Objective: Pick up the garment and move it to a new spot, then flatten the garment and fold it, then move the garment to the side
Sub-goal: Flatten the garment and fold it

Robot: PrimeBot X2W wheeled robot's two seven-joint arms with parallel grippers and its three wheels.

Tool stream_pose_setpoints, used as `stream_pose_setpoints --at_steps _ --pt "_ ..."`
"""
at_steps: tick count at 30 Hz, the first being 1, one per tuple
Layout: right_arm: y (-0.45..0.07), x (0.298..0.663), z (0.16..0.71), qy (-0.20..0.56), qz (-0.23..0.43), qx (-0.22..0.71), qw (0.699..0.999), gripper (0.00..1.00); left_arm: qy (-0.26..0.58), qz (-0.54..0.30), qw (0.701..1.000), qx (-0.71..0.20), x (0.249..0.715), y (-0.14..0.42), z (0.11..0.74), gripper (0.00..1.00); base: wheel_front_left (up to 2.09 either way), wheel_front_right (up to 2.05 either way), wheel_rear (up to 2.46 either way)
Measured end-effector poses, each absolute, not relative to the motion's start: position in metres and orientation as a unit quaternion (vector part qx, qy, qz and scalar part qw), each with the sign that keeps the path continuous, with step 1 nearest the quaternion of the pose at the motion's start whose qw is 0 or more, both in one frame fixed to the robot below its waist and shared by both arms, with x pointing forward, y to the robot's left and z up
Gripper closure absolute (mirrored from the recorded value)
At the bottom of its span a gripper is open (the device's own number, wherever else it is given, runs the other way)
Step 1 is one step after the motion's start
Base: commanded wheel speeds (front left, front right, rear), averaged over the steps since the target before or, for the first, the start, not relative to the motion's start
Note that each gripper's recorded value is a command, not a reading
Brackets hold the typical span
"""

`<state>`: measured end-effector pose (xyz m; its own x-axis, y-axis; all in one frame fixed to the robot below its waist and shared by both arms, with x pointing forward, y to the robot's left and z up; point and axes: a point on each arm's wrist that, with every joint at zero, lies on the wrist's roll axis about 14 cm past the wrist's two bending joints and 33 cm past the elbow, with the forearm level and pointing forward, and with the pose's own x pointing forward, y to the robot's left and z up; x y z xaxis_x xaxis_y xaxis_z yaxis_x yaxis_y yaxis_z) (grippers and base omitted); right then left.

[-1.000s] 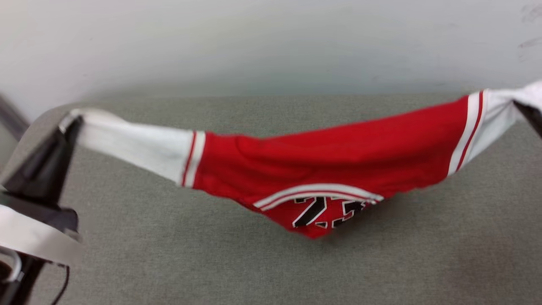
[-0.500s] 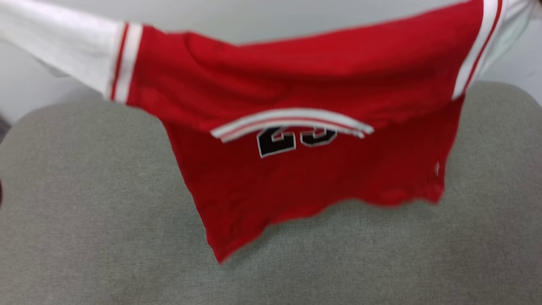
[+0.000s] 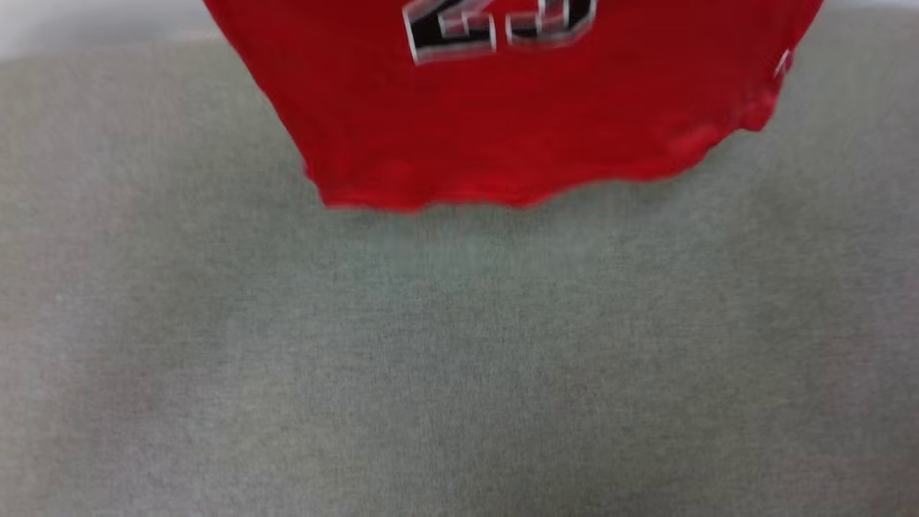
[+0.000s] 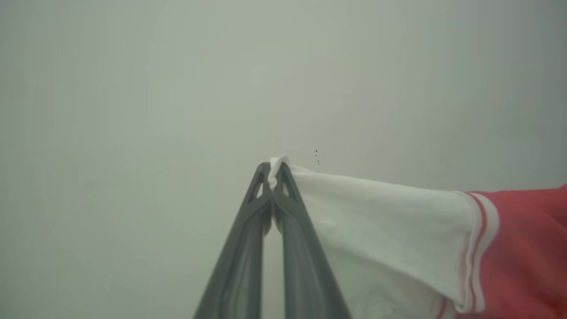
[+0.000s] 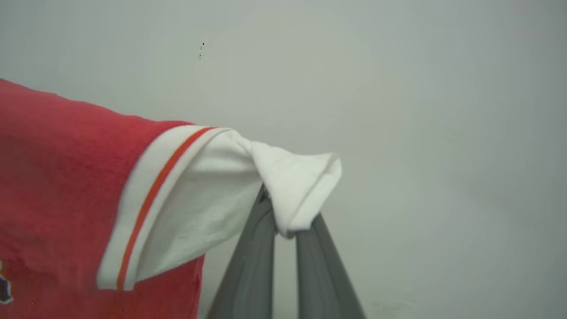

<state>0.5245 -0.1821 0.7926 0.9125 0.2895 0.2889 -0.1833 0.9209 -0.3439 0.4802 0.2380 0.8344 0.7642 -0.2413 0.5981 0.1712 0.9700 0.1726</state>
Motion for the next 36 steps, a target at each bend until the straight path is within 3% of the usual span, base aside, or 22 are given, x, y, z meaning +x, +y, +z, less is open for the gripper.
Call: stream_pose_setpoints --at_steps 12,20,27,36 --pt "-0.169 0.664 0.756 -0.205 0.102 -0.151 0.962 1.0 -0.343 -0.046 0.936 0.057 0.627 0.258 0.809 1.0 0.0 0.0 0.0" --pt "-0.152 0.73 0.679 -0.17 0.106 -0.128 0.971 1.0 -0.318 -0.024 0.947 0.041 0.683 0.273 0.765 1.0 0.0 0.0 0.0" --pt "-0.133 0.742 0.6 -0.106 0.133 -0.135 0.976 1.0 -0.213 -0.043 0.975 0.054 0.701 0.271 0.68 1.0 0.0 0.0 0.0" --pt "-0.136 0.702 0.489 0.07 0.151 -0.108 0.98 1.0 -0.063 -0.059 0.996 0.031 0.662 0.265 0.557 1.0 0.0 0.0 0.0"
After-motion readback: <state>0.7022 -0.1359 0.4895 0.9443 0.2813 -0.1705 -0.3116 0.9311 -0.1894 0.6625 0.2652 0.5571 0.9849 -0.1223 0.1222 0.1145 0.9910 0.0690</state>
